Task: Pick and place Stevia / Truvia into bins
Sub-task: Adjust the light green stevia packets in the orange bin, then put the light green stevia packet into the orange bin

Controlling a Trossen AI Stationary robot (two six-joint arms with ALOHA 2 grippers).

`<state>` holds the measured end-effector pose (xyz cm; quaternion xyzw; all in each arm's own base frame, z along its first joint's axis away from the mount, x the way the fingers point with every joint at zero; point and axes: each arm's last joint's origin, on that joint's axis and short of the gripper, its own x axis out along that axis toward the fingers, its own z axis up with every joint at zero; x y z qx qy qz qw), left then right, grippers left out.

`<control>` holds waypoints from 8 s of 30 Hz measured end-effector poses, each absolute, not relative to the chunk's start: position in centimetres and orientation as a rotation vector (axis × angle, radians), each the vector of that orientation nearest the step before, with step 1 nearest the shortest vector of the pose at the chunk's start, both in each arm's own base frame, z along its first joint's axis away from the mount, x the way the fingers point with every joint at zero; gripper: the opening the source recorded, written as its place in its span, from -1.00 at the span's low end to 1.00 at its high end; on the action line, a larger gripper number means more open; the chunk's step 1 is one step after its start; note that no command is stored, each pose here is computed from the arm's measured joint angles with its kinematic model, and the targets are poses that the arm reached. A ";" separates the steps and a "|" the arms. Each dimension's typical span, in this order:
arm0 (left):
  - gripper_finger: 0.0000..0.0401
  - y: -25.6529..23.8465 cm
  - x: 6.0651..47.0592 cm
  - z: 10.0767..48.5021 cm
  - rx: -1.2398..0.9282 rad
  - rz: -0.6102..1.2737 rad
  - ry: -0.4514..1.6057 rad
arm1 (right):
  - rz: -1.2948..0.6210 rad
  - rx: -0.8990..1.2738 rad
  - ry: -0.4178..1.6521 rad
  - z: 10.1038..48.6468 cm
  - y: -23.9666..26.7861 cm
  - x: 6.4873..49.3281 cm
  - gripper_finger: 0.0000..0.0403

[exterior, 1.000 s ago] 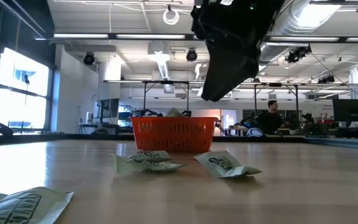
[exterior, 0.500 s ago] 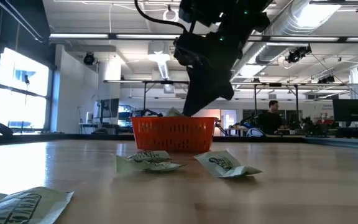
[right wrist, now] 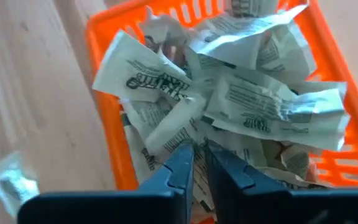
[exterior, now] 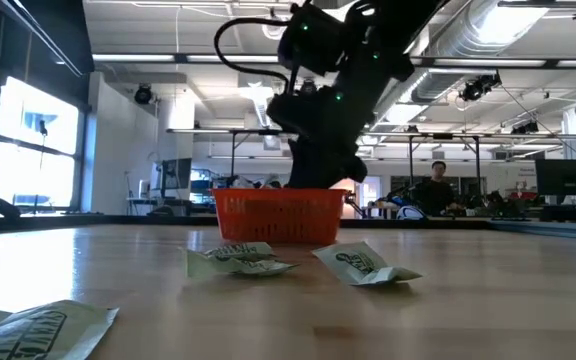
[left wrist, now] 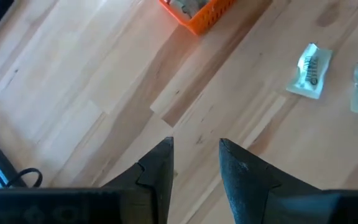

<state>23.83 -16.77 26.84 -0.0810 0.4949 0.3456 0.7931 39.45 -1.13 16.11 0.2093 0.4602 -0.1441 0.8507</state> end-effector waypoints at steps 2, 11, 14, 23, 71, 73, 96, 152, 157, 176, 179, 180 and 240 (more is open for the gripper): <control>-0.20 -16.6 23.9 26.8 -0.175 0.748 1.066 | -0.288 0.448 0.953 16.6 -1.1 39.6 -0.85; -0.20 -16.5 23.8 26.9 -0.177 0.765 1.062 | -0.286 0.273 0.958 21.1 -1.0 40.7 -0.78; -0.20 -16.5 23.8 26.9 -0.192 0.776 1.055 | -0.316 0.203 0.869 22.8 -1.7 41.6 -0.75; -0.20 -16.5 23.8 26.9 -0.213 0.789 1.046 | -0.373 0.257 0.819 22.6 -4.2 42.4 -0.80; -0.20 -16.9 25.8 25.0 -0.248 0.495 1.170 | -0.259 0.198 1.130 23.8 2.8 38.4 -0.58; -0.20 -16.5 26.6 24.7 -0.241 0.451 1.157 | -0.225 0.128 1.170 24.0 5.0 37.5 -0.53; 0.31 -11.9 30.9 17.9 -0.172 0.087 0.876 | -0.665 0.197 1.083 21.2 21.7 25.1 0.36; 0.43 -0.4 32.6 24.4 -0.292 0.140 0.999 | -0.622 0.102 0.891 28.1 14.8 26.5 -0.10; 0.58 -4.8 30.9 26.7 -0.288 0.037 0.967 | -0.552 0.062 1.009 23.9 16.3 29.4 -0.01; 0.23 -13.8 24.4 24.4 -0.117 0.256 1.148 | -0.080 0.057 0.962 15.1 21.8 35.8 0.00; 0.23 -13.5 23.7 23.1 -0.092 0.264 1.206 | -0.156 0.074 0.943 14.8 21.3 36.0 0.09; 0.23 -13.5 23.5 22.7 -0.102 0.263 1.224 | -0.176 0.088 0.944 14.8 21.2 36.0 0.12; 0.23 -14.4 24.8 19.4 -0.390 0.178 1.035 | -0.433 0.438 0.999 21.3 2.8 38.5 0.06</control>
